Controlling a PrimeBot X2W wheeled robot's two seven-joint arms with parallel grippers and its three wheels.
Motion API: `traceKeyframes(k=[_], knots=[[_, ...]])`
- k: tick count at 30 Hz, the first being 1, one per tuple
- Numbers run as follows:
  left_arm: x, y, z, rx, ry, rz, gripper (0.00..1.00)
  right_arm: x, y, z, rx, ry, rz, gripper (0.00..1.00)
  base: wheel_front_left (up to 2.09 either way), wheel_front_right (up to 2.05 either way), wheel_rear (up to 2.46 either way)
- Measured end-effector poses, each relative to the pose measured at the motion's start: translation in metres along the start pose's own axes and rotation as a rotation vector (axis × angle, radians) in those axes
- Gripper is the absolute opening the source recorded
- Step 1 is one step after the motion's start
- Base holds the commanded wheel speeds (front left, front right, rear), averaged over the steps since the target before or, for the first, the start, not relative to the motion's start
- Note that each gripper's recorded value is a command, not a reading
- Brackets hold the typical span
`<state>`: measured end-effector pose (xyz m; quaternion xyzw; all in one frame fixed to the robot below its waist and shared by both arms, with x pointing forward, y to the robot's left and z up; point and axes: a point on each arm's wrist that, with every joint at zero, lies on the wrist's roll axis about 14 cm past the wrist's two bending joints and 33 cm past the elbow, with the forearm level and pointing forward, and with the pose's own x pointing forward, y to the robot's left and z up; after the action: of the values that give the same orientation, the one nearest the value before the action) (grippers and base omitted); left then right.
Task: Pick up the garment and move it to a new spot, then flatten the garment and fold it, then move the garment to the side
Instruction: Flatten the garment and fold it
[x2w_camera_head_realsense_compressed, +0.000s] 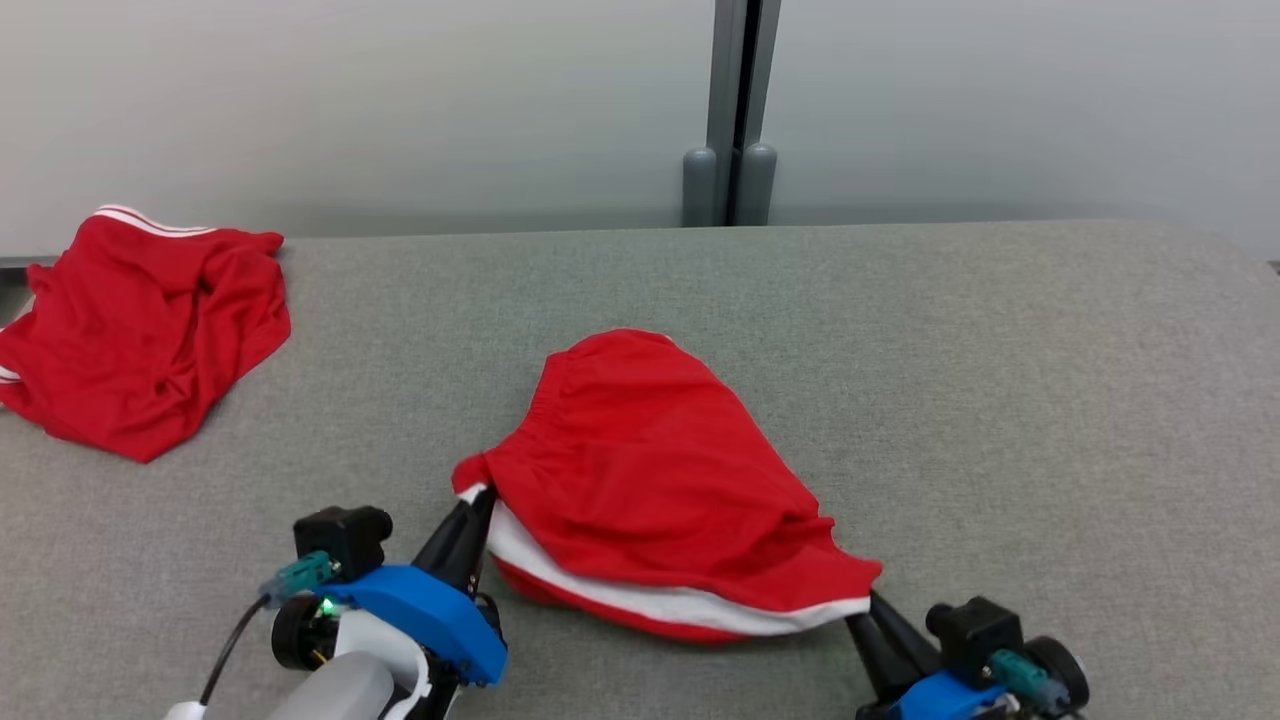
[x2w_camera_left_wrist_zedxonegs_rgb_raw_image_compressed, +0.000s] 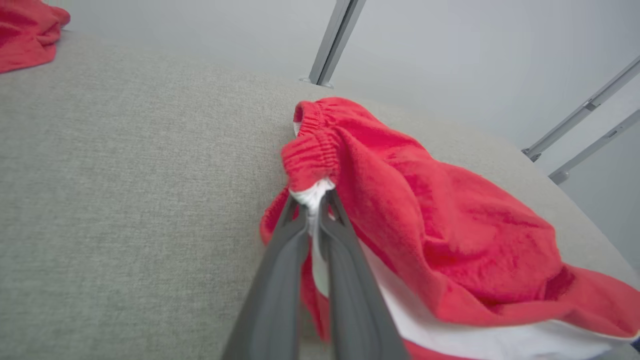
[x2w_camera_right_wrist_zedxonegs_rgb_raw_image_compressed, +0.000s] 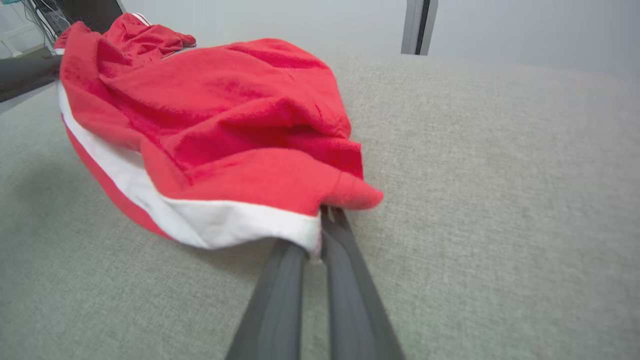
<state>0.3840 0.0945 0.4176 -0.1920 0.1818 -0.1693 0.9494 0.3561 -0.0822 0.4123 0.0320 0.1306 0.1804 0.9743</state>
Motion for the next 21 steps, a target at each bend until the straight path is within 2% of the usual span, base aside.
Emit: traceKeyframes(k=[5, 10, 21], knots=[[0.002, -0.020, 0.044, -0.043, -0.141, -0.057, 0.00, -0.002, -0.016, 0.048, -0.037, -0.131, -0.034, 0.00, 0.00, 0.00, 0.00], [-0.005, -0.046, 0.095, -0.034, -0.295, -0.137, 0.00, -0.013, -0.027, 0.112, -0.089, -0.290, -0.059, 0.00, 0.00, 0.00, 0.00], [-0.061, -0.127, 0.228, -0.009, -0.675, -0.359, 0.00, -0.080, -0.034, 0.252, -0.242, -0.649, -0.113, 0.00, 0.00, 0.00, 0.00]])
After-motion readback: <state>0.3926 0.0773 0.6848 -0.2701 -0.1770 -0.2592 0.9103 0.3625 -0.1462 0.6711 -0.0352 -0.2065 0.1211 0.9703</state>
